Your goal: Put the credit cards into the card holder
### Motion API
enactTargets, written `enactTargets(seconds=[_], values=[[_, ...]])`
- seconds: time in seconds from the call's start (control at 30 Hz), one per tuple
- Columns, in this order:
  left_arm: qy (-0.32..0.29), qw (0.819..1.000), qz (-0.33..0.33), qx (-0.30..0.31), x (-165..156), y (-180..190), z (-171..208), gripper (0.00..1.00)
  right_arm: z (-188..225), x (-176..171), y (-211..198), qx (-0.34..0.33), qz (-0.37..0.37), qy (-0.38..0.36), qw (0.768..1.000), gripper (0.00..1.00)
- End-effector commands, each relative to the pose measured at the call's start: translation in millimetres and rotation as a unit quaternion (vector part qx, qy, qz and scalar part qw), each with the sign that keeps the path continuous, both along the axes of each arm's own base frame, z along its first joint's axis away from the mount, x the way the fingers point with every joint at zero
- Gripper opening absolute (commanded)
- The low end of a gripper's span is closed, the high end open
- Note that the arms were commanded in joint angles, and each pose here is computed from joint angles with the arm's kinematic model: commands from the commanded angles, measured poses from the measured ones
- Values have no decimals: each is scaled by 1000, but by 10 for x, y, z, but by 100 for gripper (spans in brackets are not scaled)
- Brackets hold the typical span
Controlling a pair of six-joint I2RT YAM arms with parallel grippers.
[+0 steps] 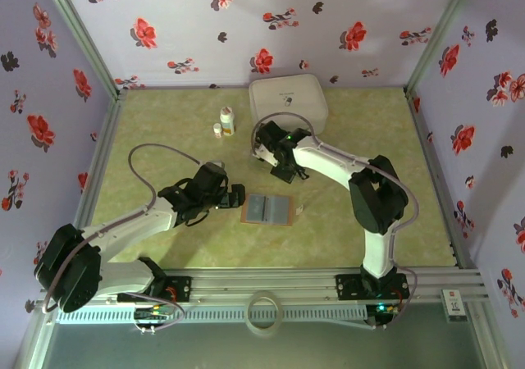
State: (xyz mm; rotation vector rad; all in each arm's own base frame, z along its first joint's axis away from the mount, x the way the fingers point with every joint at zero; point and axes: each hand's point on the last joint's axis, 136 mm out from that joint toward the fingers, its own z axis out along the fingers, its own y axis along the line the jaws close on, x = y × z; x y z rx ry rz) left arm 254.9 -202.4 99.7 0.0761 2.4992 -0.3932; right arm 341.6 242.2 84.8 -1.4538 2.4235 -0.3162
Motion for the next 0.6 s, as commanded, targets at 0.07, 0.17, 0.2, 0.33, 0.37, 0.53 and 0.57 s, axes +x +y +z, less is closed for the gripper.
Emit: enactTargets(seconds=[0.07,0.17,0.2,0.33,0.37,0.53,0.57], values=[[9,1000,-15,18,-16,22,-19,100,475,-102,87,18,18,-22,999,0],[13,999,-20,27,-26,32,-44,100,652,-147,111,40,6,-36,999,0],[15,999,-23,32,-35,35,-63,100,704,-164,113,50,-1,-39,998,0],[21,998,-35,47,-39,22,-116,100,848,-203,82,111,-61,-60,990,0],[21,998,-39,50,-39,7,-124,100,855,-207,63,130,-86,-63,986,0],[19,995,-56,78,-35,-75,-185,100,843,-385,60,275,-180,-20,944,0],[18,995,-59,84,-36,-87,-195,100,876,-400,58,308,-198,-13,930,0]])
